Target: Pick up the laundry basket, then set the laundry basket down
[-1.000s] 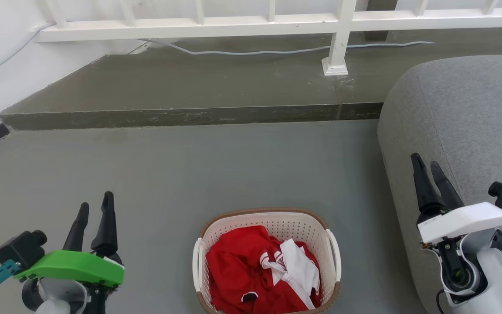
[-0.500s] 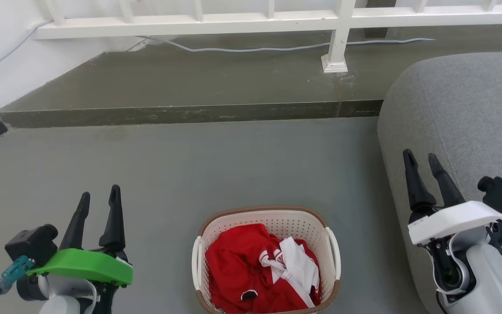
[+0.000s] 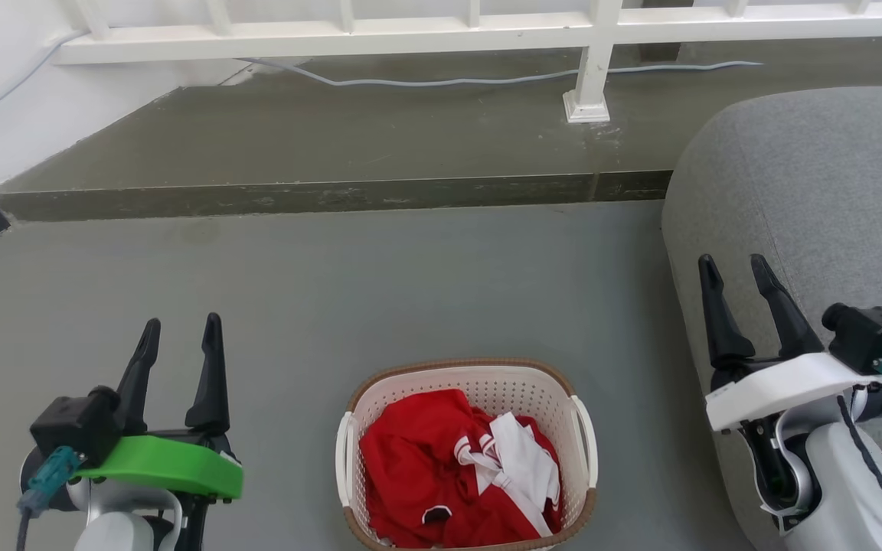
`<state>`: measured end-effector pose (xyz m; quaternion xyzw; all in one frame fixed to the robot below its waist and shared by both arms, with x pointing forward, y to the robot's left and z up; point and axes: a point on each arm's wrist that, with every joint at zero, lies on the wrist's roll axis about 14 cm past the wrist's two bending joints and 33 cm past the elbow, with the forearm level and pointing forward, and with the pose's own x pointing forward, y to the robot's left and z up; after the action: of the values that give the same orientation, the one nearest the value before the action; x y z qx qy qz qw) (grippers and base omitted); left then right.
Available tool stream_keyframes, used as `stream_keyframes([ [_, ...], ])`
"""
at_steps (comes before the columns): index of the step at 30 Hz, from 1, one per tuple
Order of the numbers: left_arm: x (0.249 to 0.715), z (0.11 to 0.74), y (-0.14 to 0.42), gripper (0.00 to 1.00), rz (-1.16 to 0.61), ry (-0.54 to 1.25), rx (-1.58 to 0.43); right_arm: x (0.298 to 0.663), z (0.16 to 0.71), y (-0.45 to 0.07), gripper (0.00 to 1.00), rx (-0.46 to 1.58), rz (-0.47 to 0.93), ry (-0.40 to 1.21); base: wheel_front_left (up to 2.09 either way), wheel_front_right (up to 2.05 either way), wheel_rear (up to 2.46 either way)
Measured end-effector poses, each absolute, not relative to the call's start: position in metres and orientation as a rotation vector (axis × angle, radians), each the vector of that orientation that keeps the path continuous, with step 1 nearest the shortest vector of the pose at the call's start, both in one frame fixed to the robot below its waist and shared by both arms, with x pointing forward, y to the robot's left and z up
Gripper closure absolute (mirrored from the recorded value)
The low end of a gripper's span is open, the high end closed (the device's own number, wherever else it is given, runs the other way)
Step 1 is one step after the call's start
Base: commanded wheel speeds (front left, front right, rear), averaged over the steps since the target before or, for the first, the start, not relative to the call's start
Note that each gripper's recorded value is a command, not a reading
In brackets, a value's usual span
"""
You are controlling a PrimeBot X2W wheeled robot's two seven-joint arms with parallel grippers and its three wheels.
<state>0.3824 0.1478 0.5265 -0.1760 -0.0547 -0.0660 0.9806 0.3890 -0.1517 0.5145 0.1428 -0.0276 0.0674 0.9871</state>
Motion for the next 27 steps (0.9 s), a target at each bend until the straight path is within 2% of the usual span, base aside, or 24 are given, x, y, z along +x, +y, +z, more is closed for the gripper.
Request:
stream_keyframes([
  [10,0.3836,0.5330,0.1401,0.00,-0.167,-0.147,-0.253,0.3914,0.5220,-0.1471,0.00,0.192,0.155,-0.101,0.00,0.00,0.00],
  [27,0.3864,0.5331,0.1382,0.00,-0.170,-0.150,-0.256,0.3931,0.5146,-0.1503,0.00,0.194,0.132,-0.083,0.00,0.00,0.00],
])
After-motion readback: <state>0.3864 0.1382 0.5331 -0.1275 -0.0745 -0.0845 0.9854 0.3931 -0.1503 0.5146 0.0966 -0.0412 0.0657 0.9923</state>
